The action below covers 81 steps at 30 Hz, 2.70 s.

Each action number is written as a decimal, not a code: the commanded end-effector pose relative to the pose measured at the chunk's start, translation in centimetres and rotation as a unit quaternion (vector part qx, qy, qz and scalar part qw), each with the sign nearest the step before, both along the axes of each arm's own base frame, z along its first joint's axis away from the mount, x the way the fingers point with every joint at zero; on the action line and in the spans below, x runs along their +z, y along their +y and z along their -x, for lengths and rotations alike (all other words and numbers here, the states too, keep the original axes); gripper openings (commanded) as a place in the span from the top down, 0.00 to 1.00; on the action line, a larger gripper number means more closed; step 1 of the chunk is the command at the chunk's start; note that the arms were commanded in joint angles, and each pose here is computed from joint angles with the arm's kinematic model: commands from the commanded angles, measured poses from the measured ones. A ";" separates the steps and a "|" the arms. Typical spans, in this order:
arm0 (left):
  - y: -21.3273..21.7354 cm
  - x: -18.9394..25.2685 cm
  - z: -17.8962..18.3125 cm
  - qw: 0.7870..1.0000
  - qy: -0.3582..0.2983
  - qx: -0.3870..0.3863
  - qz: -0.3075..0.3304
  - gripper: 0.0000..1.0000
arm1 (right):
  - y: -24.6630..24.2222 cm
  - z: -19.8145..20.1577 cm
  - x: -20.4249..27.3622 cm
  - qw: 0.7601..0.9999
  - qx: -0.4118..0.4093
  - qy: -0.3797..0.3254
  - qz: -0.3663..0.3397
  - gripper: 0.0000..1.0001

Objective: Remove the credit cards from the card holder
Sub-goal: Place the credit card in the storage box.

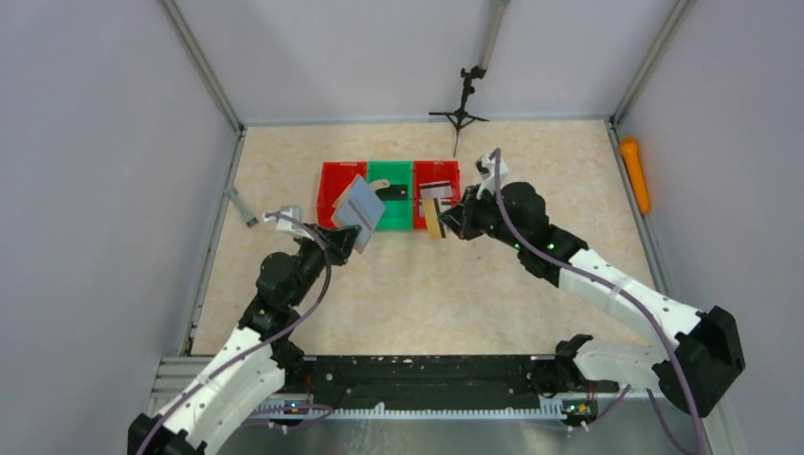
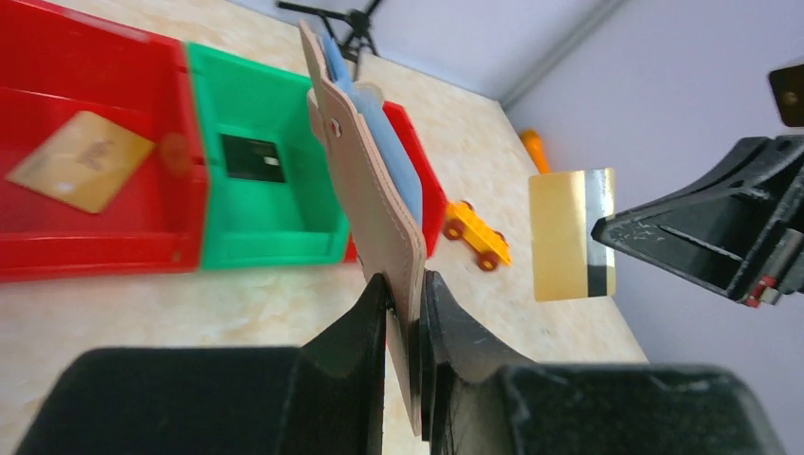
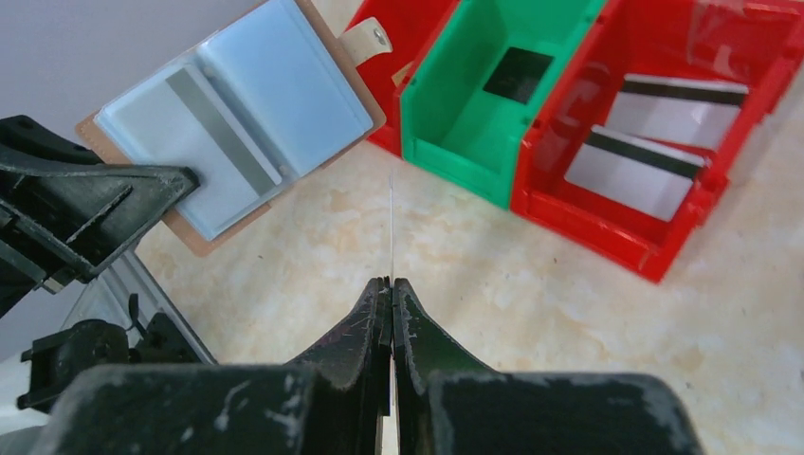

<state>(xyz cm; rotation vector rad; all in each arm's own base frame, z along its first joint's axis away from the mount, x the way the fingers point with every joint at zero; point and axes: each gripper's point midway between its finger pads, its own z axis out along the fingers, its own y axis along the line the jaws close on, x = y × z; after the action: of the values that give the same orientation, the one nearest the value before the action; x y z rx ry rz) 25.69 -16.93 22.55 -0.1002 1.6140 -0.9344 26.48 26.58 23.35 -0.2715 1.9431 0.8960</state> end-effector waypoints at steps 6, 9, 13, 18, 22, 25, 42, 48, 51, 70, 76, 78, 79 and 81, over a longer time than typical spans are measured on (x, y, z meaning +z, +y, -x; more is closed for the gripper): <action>7.8 1.7 0.1 0.980 -0.044 0.192 -0.002 1.00 | 9.8 -2.9 3.6 0.987 0.064 -0.124 0.081 1.00; 10.1 2.2 0.6 0.968 -0.059 0.242 0.006 1.00 | 12.7 -4.4 2.5 0.982 0.090 -0.129 0.106 1.00; 12.3 1.9 0.9 0.954 -0.045 0.296 0.009 1.00 | 16.4 -5.9 2.5 0.974 0.134 -0.148 0.111 1.00; 13.6 1.5 1.0 0.944 -0.029 0.328 0.012 1.00 | 20.0 -8.5 1.8 0.959 0.164 -0.187 0.134 1.00; 14.6 1.4 1.4 0.935 -0.026 0.353 0.023 1.00 | 21.4 -10.6 0.3 0.938 0.182 -0.230 0.185 1.00; 15.3 0.6 1.6 0.929 -0.016 0.369 0.021 1.00 | 21.9 -12.7 -0.6 0.927 0.163 -0.259 0.219 1.00; 15.3 0.3 1.4 0.928 -0.016 0.371 0.021 1.00 | 26.2 -18.7 -4.3 0.881 0.097 -0.371 0.279 1.00; 15.0 0.5 1.4 0.931 -0.017 0.365 0.027 1.00 | 27.4 -18.0 -7.6 0.795 0.063 -0.444 0.408 1.00; 15.0 0.5 1.4 0.930 -0.016 0.365 0.026 1.00 | 27.2 -18.0 -8.7 0.759 0.061 -0.461 0.456 1.00; 14.6 0.4 1.3 0.934 -0.016 0.355 0.025 1.00 | 26.1 -17.6 -10.6 0.659 0.138 -0.495 0.550 1.00; 14.6 0.4 1.4 0.934 -0.017 0.356 0.024 1.00 | 26.1 -17.7 -9.7 0.669 0.122 -0.496 0.541 0.91; 14.6 0.5 1.4 0.934 -0.017 0.355 0.025 1.00 | 26.0 -17.6 -8.9 0.681 0.108 -0.496 0.528 0.76; 14.7 0.5 1.4 0.934 -0.018 0.357 0.025 1.00 | 26.0 -17.5 -8.3 0.687 0.107 -0.497 0.520 0.73; 14.7 0.5 1.4 0.934 -0.018 0.356 0.025 1.00 | 26.2 -17.2 -7.3 0.699 0.107 -0.497 0.503 0.71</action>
<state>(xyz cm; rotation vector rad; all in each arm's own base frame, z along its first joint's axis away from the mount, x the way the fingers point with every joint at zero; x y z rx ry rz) 24.20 -1.83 20.66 -0.6598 1.4381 -0.3334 44.36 52.67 11.06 -1.4094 1.1548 -0.3892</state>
